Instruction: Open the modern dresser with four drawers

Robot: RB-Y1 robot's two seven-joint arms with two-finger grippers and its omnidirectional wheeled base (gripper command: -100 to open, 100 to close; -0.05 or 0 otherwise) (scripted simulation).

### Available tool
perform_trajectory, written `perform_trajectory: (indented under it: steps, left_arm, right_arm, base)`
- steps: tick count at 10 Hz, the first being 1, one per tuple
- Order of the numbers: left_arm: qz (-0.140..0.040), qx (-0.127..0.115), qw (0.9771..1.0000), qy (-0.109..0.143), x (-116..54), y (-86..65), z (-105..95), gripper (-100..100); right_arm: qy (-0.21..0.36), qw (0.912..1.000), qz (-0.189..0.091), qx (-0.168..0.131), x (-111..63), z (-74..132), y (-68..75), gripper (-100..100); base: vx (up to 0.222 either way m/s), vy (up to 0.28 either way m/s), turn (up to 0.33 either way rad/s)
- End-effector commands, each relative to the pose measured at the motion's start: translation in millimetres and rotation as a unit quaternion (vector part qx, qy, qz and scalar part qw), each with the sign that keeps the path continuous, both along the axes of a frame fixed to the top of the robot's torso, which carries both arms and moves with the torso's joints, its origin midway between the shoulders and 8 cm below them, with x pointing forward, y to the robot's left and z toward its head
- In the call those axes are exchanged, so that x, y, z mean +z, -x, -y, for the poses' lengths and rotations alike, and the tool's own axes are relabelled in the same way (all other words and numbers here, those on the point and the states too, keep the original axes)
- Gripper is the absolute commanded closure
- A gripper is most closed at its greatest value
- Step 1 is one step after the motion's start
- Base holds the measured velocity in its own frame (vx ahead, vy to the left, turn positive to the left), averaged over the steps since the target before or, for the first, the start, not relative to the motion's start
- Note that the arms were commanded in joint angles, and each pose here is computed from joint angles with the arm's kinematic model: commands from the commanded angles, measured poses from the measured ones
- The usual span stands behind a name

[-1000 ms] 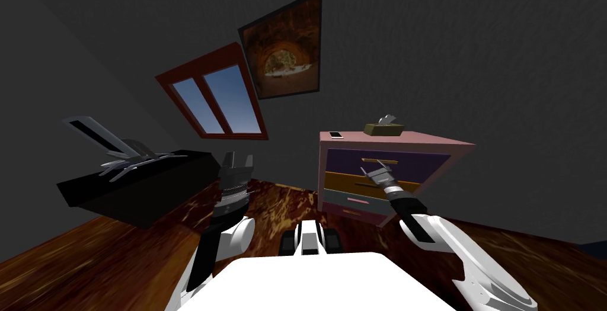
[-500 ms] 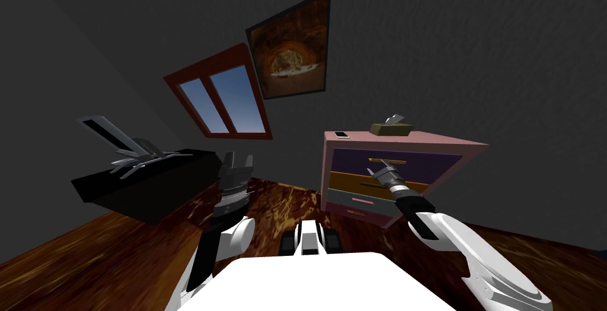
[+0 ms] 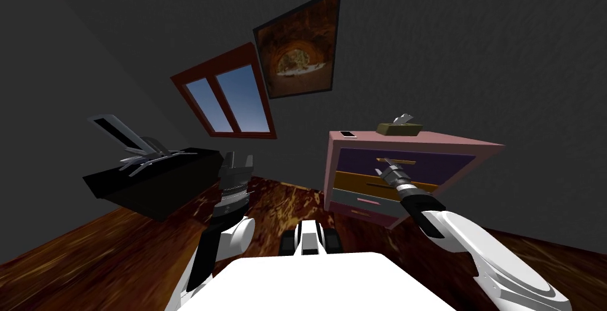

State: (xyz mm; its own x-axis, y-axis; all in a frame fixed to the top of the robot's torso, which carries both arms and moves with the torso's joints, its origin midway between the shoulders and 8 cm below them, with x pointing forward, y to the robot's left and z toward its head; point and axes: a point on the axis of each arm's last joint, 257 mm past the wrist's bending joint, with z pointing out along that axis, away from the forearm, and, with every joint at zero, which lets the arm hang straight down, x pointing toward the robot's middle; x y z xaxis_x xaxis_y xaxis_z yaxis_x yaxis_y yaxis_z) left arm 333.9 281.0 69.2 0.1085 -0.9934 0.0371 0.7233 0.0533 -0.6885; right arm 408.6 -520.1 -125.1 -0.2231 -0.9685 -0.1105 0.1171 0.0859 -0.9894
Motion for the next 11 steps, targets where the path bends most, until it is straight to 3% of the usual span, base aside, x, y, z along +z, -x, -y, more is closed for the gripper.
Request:
perform_trajectory:
  steps: [1,3,4,5,7,11]
  left_arm:
    - [0.000,0.000,1.0000,0.000,0.0,0.0,0.0,0]
    - [0.000,0.000,1.0000,0.000,0.0,0.0,0.0,0]
    - [0.000,0.000,1.0000,0.000,0.0,0.0,0.0,0]
    - [0.000,0.000,1.0000,0.000,0.0,0.0,0.0,0]
    - [0.000,0.000,1.0000,0.000,0.0,0.0,0.0,0]
    - [0.000,0.000,1.0000,0.000,0.0,-0.1,0.0,0]
  right_arm:
    - [0.025,0.9996,-0.007,-0.007,2.1,6.1,0.0,-100]
    - [0.030,0.9995,-0.008,-0.010,11.3,18.6,2.3,-100]
    - [0.030,0.9995,-0.008,-0.009,9.5,14.7,2.1,-100]
    - [0.029,0.9995,-0.008,-0.009,4.1,9.4,0.6,100]
    - [0.032,0.9995,-0.003,-0.004,15.3,11.5,0.6,100]
    - [0.033,0.9994,-0.003,0.000,19.3,12.1,2.4,100]
  base:
    - [-0.004,0.031,0.002]
    - [0.094,0.020,0.013]
    - [0.056,0.009,0.004]
    - [-0.051,-0.010,-0.013]
    - [-0.068,0.016,-0.031]
    - [-0.158,0.081,-0.051]
